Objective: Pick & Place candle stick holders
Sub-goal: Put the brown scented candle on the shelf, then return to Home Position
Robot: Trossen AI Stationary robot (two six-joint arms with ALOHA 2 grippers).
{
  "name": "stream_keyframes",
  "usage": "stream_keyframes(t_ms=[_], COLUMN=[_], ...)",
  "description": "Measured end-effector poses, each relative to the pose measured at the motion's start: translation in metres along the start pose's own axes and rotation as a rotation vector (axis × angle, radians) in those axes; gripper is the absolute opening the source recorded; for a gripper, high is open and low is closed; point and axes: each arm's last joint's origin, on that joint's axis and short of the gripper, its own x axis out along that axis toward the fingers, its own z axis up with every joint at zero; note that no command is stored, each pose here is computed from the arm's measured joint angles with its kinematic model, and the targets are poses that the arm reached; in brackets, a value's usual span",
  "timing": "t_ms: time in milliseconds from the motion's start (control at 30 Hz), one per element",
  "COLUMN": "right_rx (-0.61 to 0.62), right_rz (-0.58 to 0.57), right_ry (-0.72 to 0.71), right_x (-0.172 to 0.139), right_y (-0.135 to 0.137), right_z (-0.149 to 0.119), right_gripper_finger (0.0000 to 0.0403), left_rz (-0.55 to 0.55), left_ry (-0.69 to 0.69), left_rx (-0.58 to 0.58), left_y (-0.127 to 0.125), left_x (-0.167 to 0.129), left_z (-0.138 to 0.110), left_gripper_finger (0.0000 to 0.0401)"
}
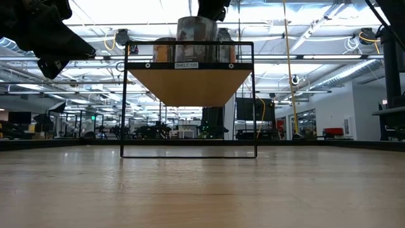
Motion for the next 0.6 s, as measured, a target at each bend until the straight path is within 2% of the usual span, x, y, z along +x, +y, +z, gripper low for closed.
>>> stream_keyframes(t_ms=[433, 600], right_rx=[-0.004, -0.013], right_rz=[-0.003, -0.021], right_ry=[-0.055, -0.140], right_x=[0.006, -0.028], right_y=[0.001, 0.009], right_z=[0.004, 0.003], right_gripper_finger=[0.0038, 0.0026], left_rz=[-0.015, -0.016], left_ry=[0.012, 0.010], left_rx=[-0.001, -0.003], left_y=[0.000, -0.001], left_x=[0.000, 0.000], left_z=[0.000, 0.000], left_gripper_finger=[0.0040, 0.0040])
